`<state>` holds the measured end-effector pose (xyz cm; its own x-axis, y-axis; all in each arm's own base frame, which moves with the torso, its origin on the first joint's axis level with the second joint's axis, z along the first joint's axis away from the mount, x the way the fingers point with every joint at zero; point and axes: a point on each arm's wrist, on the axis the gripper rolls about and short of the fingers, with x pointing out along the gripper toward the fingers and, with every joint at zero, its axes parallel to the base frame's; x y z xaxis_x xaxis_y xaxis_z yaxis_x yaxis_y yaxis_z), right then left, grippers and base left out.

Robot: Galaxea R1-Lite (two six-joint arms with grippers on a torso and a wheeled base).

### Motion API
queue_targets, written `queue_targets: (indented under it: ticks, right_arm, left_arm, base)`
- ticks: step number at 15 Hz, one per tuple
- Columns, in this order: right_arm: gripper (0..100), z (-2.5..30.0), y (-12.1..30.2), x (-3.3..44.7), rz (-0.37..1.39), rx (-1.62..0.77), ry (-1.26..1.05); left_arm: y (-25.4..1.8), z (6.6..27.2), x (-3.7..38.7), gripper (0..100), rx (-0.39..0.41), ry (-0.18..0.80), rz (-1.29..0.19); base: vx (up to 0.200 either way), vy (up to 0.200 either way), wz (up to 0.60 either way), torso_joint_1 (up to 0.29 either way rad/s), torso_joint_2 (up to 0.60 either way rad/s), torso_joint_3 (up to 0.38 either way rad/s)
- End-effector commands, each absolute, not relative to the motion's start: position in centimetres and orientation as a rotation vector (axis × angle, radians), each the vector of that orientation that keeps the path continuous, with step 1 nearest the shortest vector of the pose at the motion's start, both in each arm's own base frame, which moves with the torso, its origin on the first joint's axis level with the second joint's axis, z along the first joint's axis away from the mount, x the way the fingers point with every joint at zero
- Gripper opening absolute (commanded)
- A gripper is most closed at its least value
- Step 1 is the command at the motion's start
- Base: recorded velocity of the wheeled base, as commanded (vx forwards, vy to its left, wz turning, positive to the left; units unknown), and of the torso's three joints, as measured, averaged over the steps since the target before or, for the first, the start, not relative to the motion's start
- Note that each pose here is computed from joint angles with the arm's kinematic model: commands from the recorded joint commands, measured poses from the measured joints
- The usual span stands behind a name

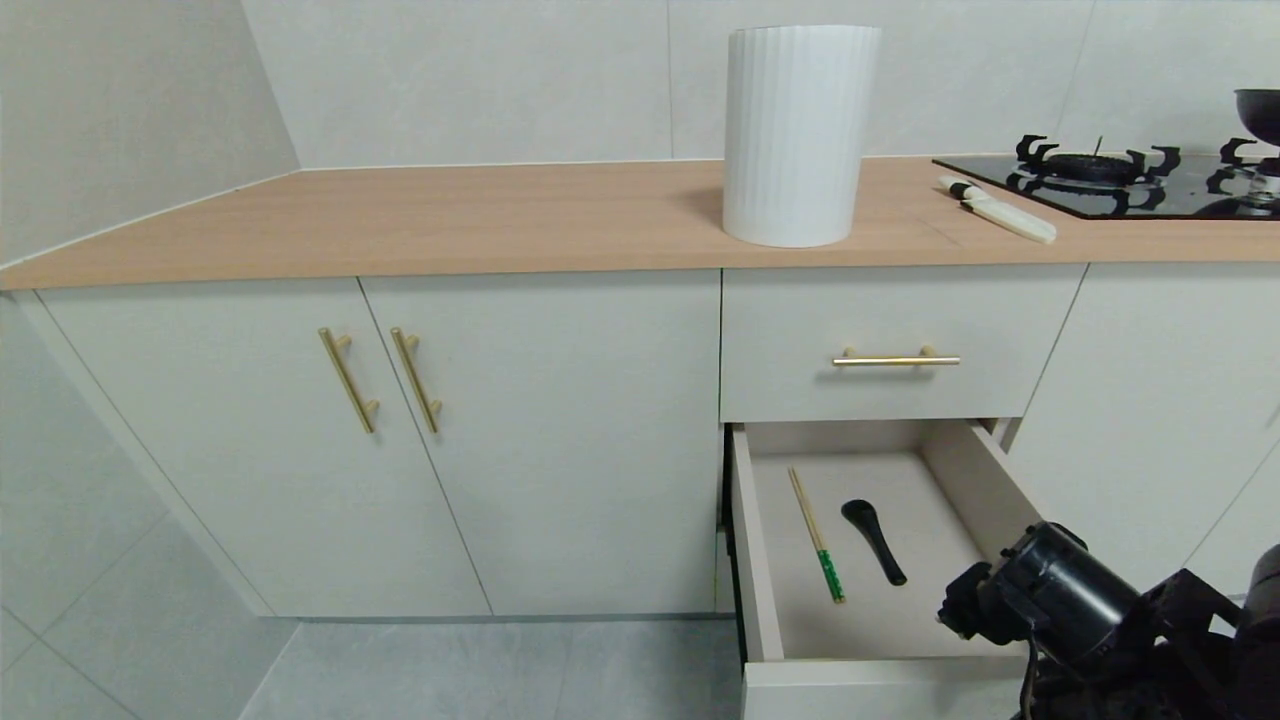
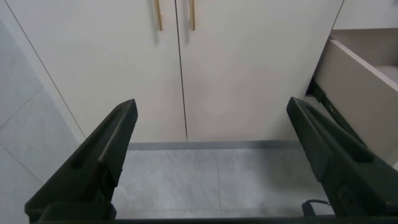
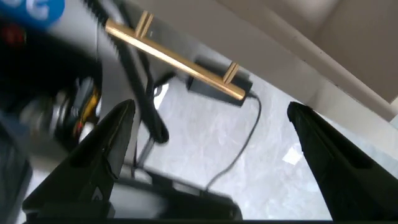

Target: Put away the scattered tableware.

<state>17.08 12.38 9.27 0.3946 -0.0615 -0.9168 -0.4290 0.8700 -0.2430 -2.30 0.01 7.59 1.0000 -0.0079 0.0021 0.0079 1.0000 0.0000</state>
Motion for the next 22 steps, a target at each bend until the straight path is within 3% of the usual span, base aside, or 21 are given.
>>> queue_targets:
  ticks: [1, 22]
  right_arm:
    - [100, 8.7, 12.5, 17.8, 0.223, -0.474, 1.163]
    - [100, 4.4, 12.7, 28.5, -0.005, -0.067, 0.765]
  left_arm:
    - [0.0, 7.6, -2.3, 100, 0.000, -0.002, -0.008]
    - [0.0, 7.6, -2.3, 100, 0.000, -0.002, -0.008]
  base:
    - [0.000, 0.000, 0.00, 0.000, 0.00, 0.000]
    - [0.000, 0.000, 0.00, 0.000, 0.00, 0.000]
